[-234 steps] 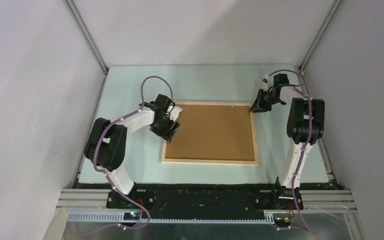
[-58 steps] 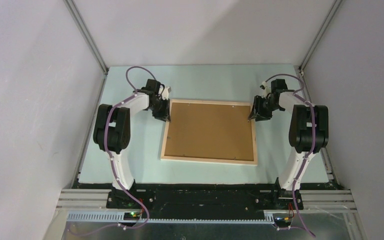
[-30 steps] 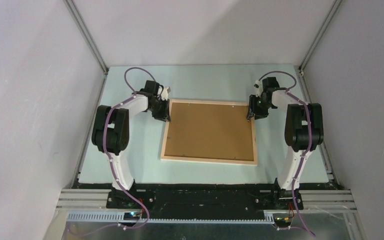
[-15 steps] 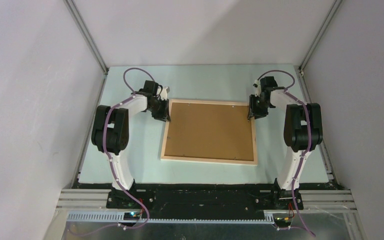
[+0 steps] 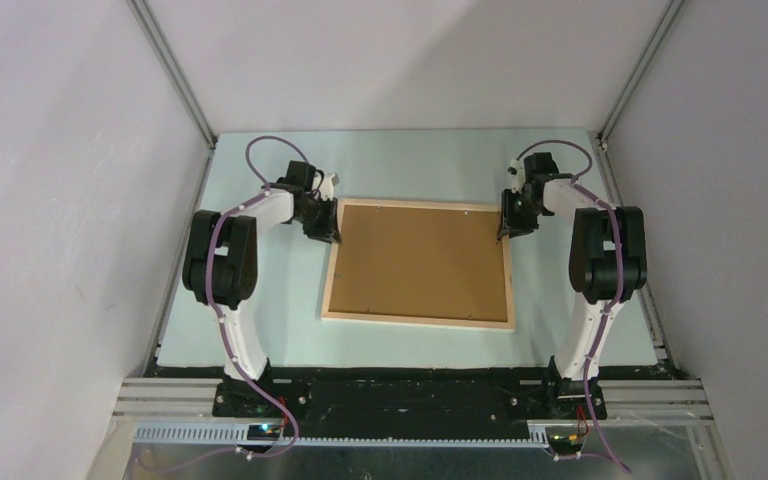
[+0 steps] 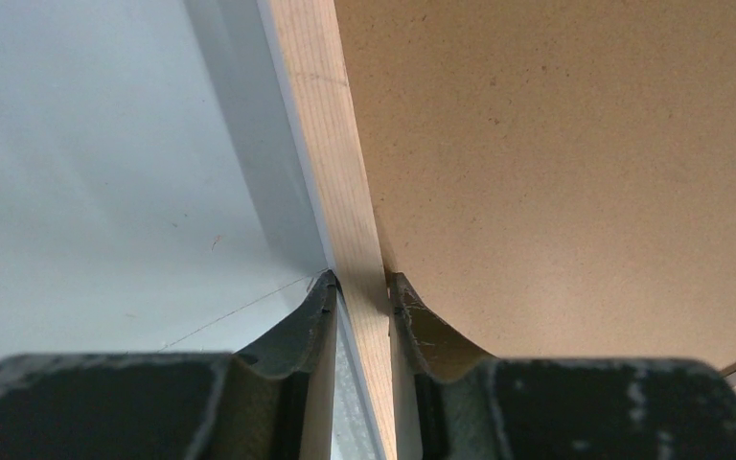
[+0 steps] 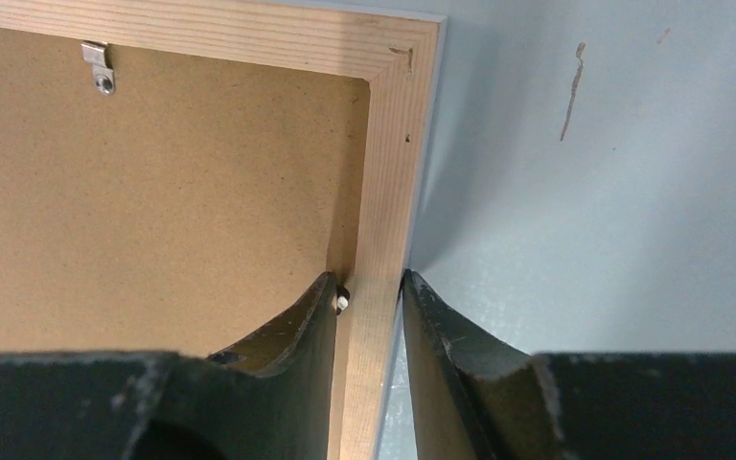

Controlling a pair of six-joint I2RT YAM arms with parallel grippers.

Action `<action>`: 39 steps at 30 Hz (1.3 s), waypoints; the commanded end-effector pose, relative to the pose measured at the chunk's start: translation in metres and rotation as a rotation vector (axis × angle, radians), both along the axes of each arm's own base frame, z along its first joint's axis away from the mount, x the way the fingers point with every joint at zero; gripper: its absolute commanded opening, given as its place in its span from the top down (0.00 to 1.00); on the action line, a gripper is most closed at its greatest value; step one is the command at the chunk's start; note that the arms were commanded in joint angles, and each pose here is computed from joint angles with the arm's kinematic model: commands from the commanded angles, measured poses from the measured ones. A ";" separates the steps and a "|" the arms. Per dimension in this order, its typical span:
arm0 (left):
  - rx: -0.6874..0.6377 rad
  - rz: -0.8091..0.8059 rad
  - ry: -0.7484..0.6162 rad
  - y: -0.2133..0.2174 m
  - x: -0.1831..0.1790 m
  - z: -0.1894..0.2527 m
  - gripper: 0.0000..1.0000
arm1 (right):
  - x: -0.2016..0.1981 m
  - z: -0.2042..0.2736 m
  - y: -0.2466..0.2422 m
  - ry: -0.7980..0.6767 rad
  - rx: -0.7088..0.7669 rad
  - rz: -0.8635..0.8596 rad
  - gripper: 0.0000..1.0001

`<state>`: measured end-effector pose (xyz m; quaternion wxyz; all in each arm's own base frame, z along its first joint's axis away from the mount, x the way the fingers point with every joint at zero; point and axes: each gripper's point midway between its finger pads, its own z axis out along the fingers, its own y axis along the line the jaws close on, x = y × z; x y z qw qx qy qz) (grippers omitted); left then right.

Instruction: Put the photo into the frame

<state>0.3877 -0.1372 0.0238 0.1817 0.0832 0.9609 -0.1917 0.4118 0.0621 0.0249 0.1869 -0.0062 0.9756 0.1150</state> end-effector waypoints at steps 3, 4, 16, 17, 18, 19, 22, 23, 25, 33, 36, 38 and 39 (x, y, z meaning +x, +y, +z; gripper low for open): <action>-0.031 -0.024 0.069 -0.006 -0.016 -0.013 1.00 | 0.004 0.005 0.002 -0.024 0.034 0.036 0.63; -0.031 -0.024 0.069 -0.006 -0.016 -0.013 1.00 | 0.004 0.005 0.000 -0.021 0.039 0.031 0.61; -0.039 -0.022 0.072 -0.006 -0.016 -0.013 1.00 | 0.004 0.000 0.006 -0.011 0.048 0.034 0.54; -0.039 -0.022 0.073 -0.006 -0.016 -0.014 1.00 | 0.004 -0.001 0.006 -0.011 0.044 0.033 0.54; -0.040 -0.022 0.073 -0.006 -0.016 -0.014 1.00 | 0.004 -0.002 0.006 -0.009 0.041 0.034 0.54; -0.040 -0.022 0.073 -0.006 -0.016 -0.013 1.00 | 0.004 -0.003 0.005 -0.010 0.036 0.032 0.55; -0.040 -0.023 0.073 -0.006 -0.016 -0.014 1.00 | 0.004 -0.005 0.005 -0.007 0.026 0.037 0.57; -0.041 -0.022 0.073 -0.006 -0.016 -0.013 1.00 | 0.003 -0.005 0.004 -0.006 0.021 0.040 0.57; -0.041 -0.021 0.074 -0.006 -0.016 -0.013 1.00 | 0.002 -0.005 0.003 0.001 0.015 0.038 0.57; -0.042 -0.018 0.074 -0.005 -0.015 -0.014 1.00 | -0.004 -0.001 -0.002 -0.001 -0.004 0.093 0.62; -0.040 -0.018 0.076 -0.005 -0.015 -0.015 1.00 | -0.007 0.002 0.001 -0.001 0.024 0.125 0.62; -0.041 -0.018 0.075 -0.006 -0.014 -0.014 1.00 | -0.008 0.002 0.001 -0.002 0.035 0.144 0.62; -0.040 -0.017 0.074 -0.005 -0.014 -0.014 1.00 | -0.009 0.002 0.001 0.000 0.033 0.156 0.62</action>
